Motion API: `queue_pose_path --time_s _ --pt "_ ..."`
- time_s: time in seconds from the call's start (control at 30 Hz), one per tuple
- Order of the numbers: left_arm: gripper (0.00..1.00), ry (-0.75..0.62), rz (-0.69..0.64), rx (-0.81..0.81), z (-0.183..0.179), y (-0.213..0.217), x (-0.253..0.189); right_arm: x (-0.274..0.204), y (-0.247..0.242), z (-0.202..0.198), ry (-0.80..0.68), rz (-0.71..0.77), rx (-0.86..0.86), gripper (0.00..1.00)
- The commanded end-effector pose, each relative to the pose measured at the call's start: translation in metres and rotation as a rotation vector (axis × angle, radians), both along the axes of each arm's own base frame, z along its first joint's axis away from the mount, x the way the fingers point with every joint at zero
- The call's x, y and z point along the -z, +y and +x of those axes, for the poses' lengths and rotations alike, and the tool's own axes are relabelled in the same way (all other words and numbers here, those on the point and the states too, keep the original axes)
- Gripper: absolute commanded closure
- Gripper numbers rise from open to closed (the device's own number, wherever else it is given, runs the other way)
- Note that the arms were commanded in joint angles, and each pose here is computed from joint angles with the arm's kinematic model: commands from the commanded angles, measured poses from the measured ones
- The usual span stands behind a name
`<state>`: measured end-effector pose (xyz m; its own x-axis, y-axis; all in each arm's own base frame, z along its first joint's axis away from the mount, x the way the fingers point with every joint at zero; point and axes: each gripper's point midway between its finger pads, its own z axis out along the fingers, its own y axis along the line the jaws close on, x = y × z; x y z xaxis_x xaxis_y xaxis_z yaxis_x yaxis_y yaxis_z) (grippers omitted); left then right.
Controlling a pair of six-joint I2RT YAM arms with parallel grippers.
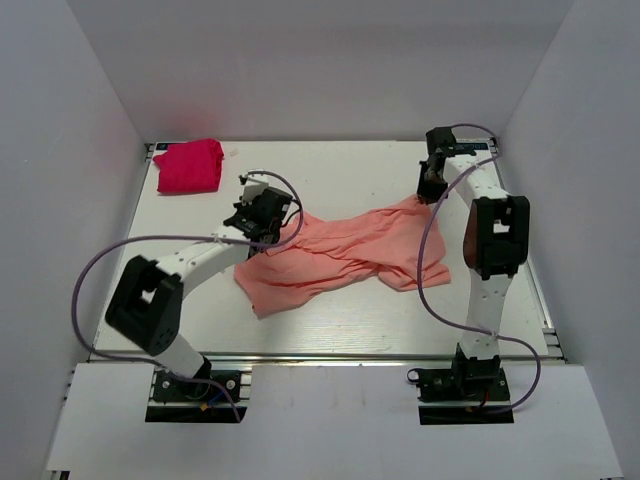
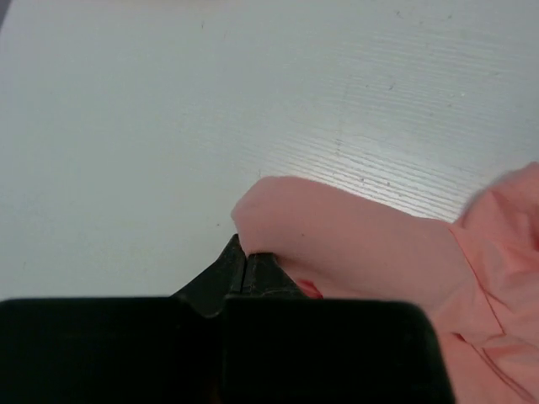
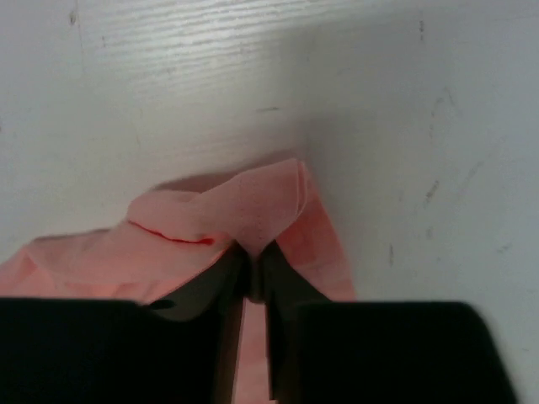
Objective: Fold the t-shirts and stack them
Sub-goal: Flatten out the tshirt
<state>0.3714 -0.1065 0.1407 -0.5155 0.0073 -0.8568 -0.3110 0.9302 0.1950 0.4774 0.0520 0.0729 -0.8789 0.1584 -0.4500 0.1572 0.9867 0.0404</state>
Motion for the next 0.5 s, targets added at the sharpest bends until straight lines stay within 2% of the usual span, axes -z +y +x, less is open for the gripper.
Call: queue_pose_path --time_s 0.0,0.03,0.17,0.3,0.47 --pt "1.00 0.000 -0.093 0.005 0.028 -0.008 0.003 -0.018 0.008 0.031 -0.072 0.033 -0.066 0.80" --pt "1.00 0.006 -0.100 0.005 0.033 -0.009 0.007 -0.006 0.009 0.035 -0.062 0.032 -0.073 0.64" --pt "1.00 0.075 -0.116 0.038 0.045 -0.013 0.034 -0.008 0.009 0.041 -0.081 0.026 -0.098 0.31" --pt "1.00 0.124 -0.132 0.032 0.057 -0.010 0.057 0.003 -0.018 0.025 -0.049 -0.033 -0.040 0.27" --pt "1.00 0.187 -0.158 0.040 0.062 -0.008 0.078 0.016 -0.031 0.004 -0.018 0.003 -0.025 0.26"
